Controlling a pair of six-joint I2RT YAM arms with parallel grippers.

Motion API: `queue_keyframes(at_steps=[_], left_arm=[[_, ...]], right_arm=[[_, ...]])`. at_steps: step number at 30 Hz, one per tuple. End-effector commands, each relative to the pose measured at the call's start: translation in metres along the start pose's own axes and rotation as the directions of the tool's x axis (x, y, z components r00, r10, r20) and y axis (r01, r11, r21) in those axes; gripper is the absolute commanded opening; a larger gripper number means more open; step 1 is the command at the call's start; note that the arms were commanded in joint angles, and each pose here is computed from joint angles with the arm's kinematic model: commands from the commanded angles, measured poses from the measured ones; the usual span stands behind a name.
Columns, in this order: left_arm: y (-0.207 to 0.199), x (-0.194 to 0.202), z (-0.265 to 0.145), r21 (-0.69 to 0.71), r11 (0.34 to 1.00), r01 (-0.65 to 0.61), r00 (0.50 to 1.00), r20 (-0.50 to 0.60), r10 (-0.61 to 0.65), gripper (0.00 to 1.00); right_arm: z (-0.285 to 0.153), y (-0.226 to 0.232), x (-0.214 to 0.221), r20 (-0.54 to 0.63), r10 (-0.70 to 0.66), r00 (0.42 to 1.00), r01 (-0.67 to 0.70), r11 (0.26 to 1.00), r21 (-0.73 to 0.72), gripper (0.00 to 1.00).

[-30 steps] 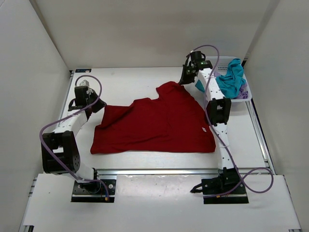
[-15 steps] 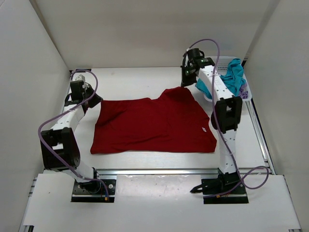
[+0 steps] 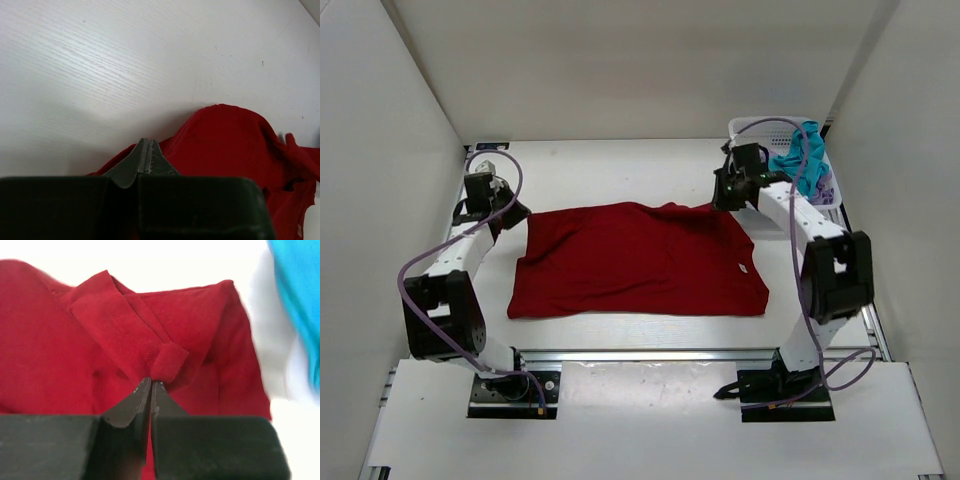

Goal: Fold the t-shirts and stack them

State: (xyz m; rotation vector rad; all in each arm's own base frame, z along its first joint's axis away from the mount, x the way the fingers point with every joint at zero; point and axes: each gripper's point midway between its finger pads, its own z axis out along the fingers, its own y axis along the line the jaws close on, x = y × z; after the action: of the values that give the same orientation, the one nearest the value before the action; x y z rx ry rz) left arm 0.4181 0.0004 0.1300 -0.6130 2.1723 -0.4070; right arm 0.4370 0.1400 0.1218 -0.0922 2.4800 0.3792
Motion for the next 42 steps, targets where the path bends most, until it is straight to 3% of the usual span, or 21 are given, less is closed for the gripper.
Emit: queue_keyframes(at_steps=[1,9,15,19,31,37,42], left_arm=[[0.002,-0.013,-0.021,-0.015,0.999,-0.048,0.997,0.067,0.049,0.0],[0.0,-0.022,-0.056,-0.058,0.992,-0.116,0.982,0.146,0.123,0.0],[0.022,0.0,-0.065,-0.13,0.981,-0.144,0.981,0.11,0.158,0.0],[0.028,0.008,-0.078,-0.144,0.98,-0.139,0.979,0.127,0.158,0.0],[0.037,0.03,-0.085,-0.157,0.977,-0.144,0.984,0.08,0.158,0.0],[0.074,0.08,-0.067,-0.168,0.986,-0.013,0.997,-0.08,0.0,0.0],[0.079,0.086,-0.061,-0.142,0.986,0.088,0.994,-0.055,-0.097,0.12]], right_arm=[[-0.045,0.008,-0.033,0.215,0.024,0.976,-0.015,0.999,-0.043,0.0],[-0.075,-0.012,0.011,0.254,0.094,0.962,-0.094,0.995,-0.014,0.0],[-0.101,-0.027,0.049,0.335,0.155,0.929,-0.163,0.987,-0.002,0.0],[-0.097,-0.039,0.086,0.313,0.234,0.92,-0.238,0.971,-0.025,0.0],[-0.105,-0.042,0.137,0.332,0.344,0.878,-0.325,0.939,-0.112,0.0],[-0.091,-0.05,0.179,0.287,0.415,0.863,-0.394,0.91,-0.131,0.0],[-0.083,-0.045,0.202,0.247,0.405,0.881,-0.386,0.914,-0.124,0.0]])
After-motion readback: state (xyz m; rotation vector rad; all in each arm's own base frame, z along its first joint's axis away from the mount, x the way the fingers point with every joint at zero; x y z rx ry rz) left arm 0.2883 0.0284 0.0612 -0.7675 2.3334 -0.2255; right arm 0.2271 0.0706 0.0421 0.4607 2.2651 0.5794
